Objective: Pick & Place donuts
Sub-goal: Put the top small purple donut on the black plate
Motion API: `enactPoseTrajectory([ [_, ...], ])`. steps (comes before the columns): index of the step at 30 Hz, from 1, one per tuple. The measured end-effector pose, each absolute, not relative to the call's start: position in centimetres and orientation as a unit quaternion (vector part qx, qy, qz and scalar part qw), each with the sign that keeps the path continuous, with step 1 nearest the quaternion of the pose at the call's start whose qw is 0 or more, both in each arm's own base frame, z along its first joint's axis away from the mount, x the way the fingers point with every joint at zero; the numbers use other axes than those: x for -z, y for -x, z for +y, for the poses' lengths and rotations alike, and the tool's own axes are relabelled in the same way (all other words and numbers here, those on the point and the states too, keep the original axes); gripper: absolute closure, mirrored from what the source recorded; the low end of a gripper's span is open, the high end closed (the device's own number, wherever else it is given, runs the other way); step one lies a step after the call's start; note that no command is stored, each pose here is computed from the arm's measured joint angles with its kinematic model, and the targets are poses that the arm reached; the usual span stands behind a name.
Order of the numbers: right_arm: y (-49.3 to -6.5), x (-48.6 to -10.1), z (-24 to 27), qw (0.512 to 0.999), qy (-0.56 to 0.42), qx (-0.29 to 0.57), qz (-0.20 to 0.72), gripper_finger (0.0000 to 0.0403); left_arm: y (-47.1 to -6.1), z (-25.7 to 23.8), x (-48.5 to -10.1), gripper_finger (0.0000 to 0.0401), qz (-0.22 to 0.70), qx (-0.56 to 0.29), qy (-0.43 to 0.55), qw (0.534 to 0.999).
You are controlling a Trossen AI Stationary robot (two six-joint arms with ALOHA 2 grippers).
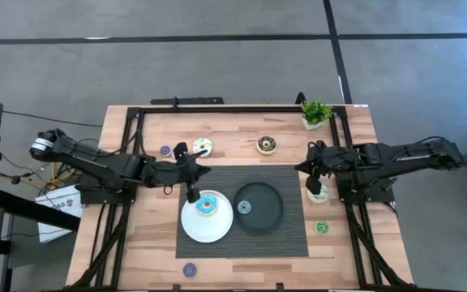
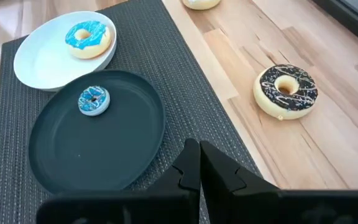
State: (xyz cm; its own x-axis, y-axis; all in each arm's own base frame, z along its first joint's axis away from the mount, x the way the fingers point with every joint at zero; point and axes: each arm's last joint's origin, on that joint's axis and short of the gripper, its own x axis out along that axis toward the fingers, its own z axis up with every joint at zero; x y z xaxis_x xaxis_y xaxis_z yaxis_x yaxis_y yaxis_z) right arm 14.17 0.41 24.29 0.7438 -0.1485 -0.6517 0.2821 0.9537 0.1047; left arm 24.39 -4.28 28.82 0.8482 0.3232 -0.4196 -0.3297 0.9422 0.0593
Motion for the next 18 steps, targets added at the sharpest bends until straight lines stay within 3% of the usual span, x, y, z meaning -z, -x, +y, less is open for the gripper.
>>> enactPoseTrajectory([
  [13, -14.21, -24.35, 0.00, 0.921, -0.148, 0.161, 0.322, 0.0402, -24.34, -4.09, -28.90, 0.0393, 0.199, -0.213, 0.038, 0.956],
  [18, -14.26, -24.41, -0.40, 0.914, -0.186, 0.187, 0.309, 0.0402, -24.25, -3.56, -28.51, 0.0358, 0.215, -0.220, 0.072, 0.949],
])
